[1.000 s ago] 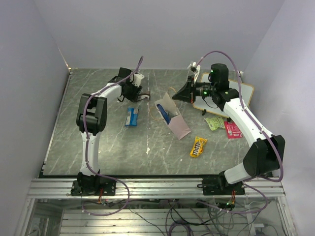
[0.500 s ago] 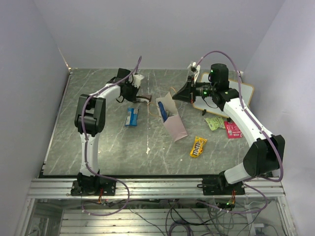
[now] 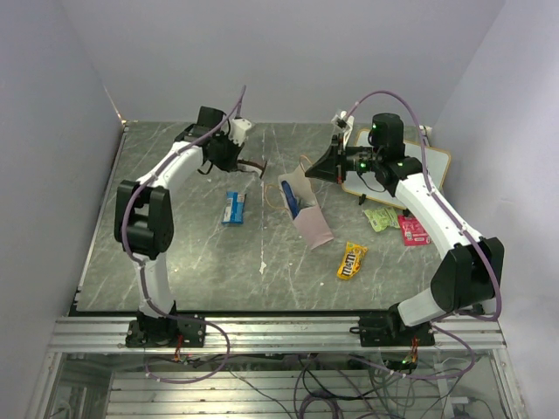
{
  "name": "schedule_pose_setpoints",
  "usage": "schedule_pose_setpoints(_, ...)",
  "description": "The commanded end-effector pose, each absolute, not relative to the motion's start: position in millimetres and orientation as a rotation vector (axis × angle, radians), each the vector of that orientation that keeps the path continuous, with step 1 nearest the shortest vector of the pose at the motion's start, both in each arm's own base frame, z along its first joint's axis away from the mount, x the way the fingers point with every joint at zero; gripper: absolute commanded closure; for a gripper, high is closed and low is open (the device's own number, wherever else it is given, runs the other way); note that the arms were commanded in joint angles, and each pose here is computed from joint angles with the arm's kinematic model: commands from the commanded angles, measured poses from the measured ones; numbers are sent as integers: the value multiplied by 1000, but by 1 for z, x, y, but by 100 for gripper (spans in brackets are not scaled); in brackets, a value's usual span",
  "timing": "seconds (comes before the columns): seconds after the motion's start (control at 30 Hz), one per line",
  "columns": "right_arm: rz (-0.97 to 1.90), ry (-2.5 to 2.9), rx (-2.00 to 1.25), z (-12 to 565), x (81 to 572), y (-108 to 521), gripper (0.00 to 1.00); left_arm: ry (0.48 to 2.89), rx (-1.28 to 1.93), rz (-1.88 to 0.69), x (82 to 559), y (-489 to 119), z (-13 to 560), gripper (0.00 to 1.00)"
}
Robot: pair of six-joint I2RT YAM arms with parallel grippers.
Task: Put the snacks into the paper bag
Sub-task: Pick up the snack from the center of the board, then place the snack in the paper bag.
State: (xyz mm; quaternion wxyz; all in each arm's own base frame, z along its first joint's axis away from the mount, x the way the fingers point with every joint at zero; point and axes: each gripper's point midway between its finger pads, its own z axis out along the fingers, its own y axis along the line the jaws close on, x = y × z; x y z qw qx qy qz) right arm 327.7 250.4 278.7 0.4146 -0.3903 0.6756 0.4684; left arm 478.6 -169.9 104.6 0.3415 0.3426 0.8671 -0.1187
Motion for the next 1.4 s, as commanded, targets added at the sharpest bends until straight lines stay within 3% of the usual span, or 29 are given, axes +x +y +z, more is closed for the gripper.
schedule_pose_setpoints(0.0, 1162, 1650, -1010, 291, 328, 256, 100, 2166, 914, -259, 470, -161, 165, 93)
schedule_pose_setpoints(0.6, 1170, 1685, -930, 291, 338, 272, 100, 1983, 857, -189, 392, -149, 322, 93)
schedule_pose_setpoints(0.97, 1203, 1692, -918, 290, 339, 283, 100, 1928, 912, -234, 344, -173, 352, 93)
schedule_pose_setpoints(1.37, 1214, 1689, -908, 293, 343, 289, 100, 1982, 1063, -199, 326, -198, 323, 93)
